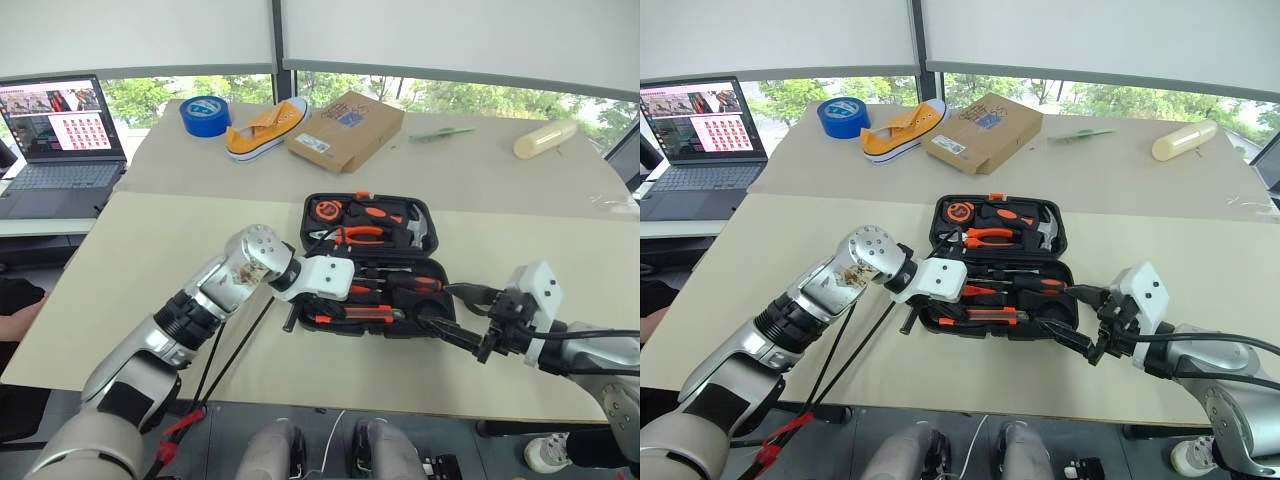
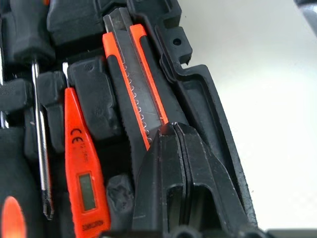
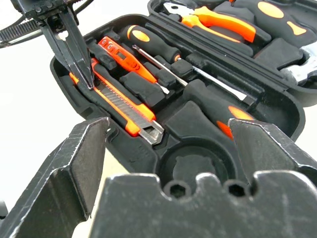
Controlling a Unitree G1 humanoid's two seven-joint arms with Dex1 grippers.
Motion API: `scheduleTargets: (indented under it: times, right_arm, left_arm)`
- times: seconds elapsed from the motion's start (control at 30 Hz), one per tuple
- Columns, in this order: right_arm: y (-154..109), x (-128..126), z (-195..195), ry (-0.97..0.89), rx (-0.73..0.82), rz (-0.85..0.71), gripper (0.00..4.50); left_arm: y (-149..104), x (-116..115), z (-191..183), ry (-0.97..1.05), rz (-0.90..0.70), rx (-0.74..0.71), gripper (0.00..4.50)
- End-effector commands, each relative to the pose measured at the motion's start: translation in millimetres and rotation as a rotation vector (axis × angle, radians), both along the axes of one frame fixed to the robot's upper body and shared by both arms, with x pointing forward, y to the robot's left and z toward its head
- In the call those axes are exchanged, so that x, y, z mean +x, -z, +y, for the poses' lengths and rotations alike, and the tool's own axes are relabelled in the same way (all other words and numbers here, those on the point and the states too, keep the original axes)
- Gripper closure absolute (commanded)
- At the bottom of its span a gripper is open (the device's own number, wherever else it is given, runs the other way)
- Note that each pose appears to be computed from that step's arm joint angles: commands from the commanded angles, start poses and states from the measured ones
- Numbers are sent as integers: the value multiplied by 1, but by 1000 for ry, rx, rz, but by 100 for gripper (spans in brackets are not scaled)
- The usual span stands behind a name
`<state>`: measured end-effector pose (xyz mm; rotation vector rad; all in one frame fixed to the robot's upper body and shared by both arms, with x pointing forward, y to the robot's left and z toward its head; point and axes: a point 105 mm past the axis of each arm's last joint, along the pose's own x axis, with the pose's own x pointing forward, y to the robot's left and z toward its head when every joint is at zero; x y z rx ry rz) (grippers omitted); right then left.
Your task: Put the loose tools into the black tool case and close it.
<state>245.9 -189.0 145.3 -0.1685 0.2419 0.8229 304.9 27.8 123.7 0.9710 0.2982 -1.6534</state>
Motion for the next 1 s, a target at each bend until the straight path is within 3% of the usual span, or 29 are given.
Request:
scheduleTargets:
  times: [0.03, 0.23, 0.33, 0.53, 0.7, 1.0]
  right_arm:
    - [-13, -2, -1, 9, -3, -60, 0]
    - [-24, -2, -26, 98, -27, -86, 0]
    - [-30, -8, -53, 152, -57, -68, 0]
    - [-24, -12, -90, 145, -222, -6, 0]
    - [-12, 6, -88, 47, -311, 20, 0]
    - [27, 38, -69, -51, -383, 72, 0]
  left_arm:
    - [8, 9, 4, -75, 20, 2, 444]
    - [-44, 24, 8, -219, 70, -333, 444]
    - [-67, 24, 36, -290, 134, -451, 377]
    - [-99, -6, 76, -273, 198, -566, 166]
    - [-99, -32, 84, -242, 242, -529, 4]
    - [-92, -42, 76, -263, 212, -508, 4]
